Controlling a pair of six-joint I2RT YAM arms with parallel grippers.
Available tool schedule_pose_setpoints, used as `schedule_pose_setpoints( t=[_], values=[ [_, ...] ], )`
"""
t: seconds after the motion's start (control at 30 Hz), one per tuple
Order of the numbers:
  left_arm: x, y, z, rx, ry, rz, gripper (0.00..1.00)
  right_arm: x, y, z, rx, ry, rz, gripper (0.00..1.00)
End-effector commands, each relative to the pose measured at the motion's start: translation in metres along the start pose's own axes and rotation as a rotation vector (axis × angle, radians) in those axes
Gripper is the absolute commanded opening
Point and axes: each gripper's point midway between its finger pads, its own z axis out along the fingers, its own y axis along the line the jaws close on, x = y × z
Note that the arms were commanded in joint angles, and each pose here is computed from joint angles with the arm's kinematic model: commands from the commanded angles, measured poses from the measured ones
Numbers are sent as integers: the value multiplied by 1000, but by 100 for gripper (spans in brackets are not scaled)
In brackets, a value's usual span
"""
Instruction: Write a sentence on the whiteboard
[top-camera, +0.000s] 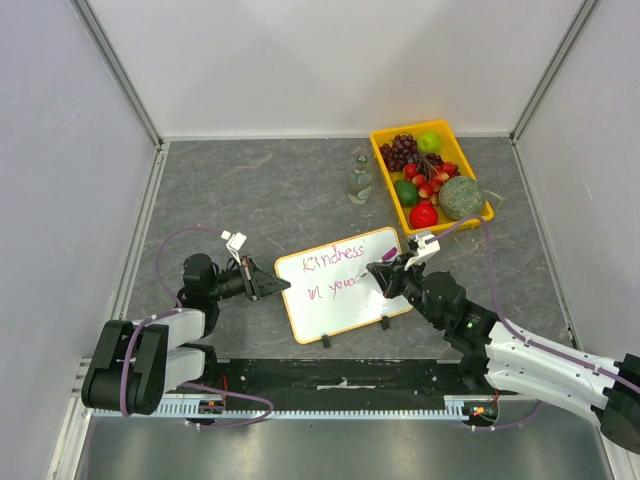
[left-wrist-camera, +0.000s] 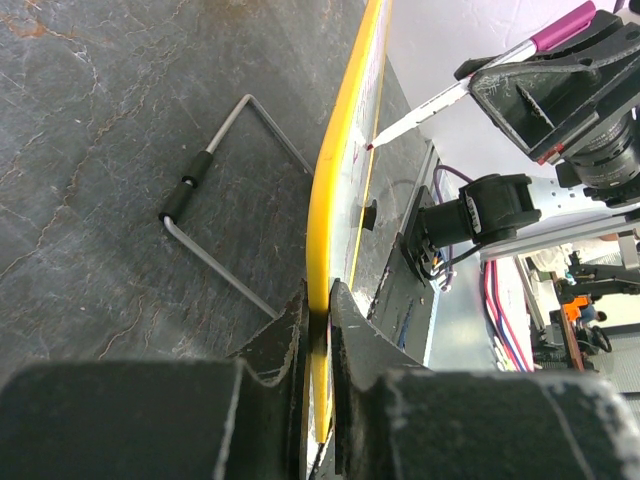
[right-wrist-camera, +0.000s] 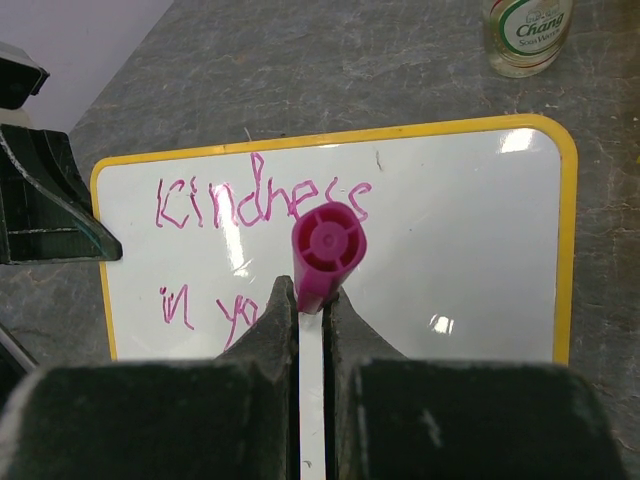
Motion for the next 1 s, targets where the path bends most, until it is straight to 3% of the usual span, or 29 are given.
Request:
schedule_pose_setpoints(
  t=[0.0, 0.5, 0.97],
  values=[
    [-4, 1, 2, -4, -5, 11, 2, -21, -9, 3, 70, -64, 3, 0],
    [-4, 1, 2, -3, -6, 15, 2, -30, -13, 2, 94, -91, 14, 0],
    [-4, 2, 1, -5, -6, 14, 2, -6, -12, -5, 49, -18, 9, 0]
  ],
)
